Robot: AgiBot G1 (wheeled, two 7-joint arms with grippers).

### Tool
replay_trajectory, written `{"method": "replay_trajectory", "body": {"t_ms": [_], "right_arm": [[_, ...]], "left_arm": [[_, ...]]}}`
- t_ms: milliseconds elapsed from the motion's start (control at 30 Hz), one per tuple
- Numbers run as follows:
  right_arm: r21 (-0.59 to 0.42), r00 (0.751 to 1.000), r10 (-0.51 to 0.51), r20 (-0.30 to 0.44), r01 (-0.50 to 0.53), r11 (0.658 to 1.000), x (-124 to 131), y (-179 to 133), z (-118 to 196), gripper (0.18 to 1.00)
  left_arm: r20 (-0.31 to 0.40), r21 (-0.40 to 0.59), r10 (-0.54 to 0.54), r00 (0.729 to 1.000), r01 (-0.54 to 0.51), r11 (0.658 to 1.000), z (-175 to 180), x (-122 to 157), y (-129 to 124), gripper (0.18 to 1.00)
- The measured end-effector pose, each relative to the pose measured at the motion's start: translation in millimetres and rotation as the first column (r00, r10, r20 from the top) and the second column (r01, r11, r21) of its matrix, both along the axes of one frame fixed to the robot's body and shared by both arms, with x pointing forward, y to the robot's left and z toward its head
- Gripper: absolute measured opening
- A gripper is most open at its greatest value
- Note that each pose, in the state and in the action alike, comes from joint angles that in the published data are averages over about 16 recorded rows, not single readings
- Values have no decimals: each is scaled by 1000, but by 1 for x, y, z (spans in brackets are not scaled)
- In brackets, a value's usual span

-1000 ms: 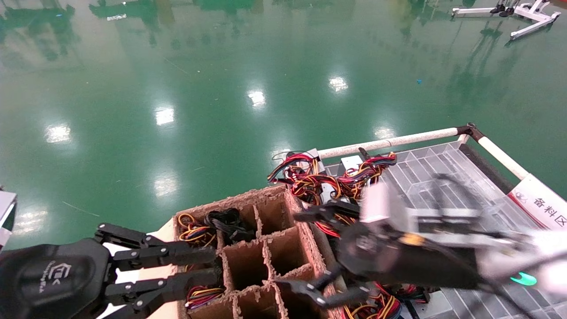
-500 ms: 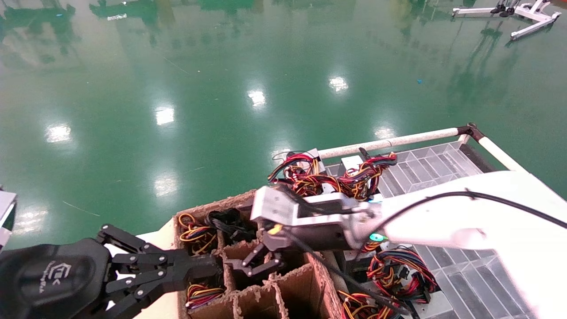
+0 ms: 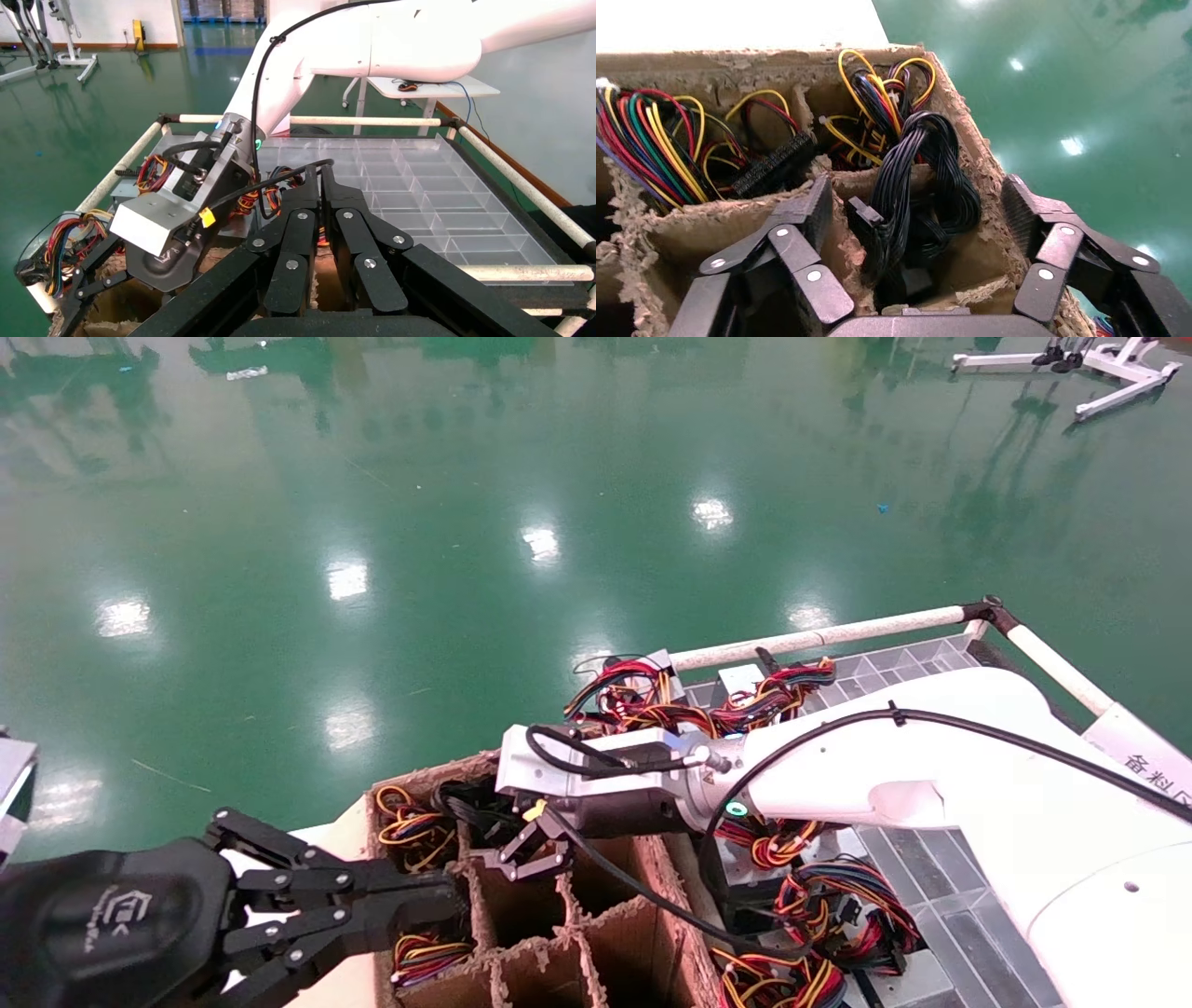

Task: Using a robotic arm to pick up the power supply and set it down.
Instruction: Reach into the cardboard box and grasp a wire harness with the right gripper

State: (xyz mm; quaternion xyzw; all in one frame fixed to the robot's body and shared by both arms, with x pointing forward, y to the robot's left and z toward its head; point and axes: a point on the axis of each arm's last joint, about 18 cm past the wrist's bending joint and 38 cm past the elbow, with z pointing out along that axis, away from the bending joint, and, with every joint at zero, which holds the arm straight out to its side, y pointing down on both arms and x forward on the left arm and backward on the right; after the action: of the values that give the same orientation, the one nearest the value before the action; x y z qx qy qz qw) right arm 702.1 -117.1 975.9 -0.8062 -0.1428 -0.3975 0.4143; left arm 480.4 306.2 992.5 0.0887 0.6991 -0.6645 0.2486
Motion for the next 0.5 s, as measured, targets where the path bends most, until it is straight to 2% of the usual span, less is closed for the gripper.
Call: {"method": "replay_trajectory", "body": {"t_ms": [233, 500], "right_arm": [[-18, 1000, -9, 17, 9, 1000, 3, 2, 0, 817], [-18, 1000, -16, 20, 16, 1000, 4, 3, -2, 635]], "left_arm": [[0, 0, 0, 1000, 0, 1000, 0, 0, 0, 245], [0, 0, 0, 1000, 0, 1000, 0, 0, 0, 349]]}}
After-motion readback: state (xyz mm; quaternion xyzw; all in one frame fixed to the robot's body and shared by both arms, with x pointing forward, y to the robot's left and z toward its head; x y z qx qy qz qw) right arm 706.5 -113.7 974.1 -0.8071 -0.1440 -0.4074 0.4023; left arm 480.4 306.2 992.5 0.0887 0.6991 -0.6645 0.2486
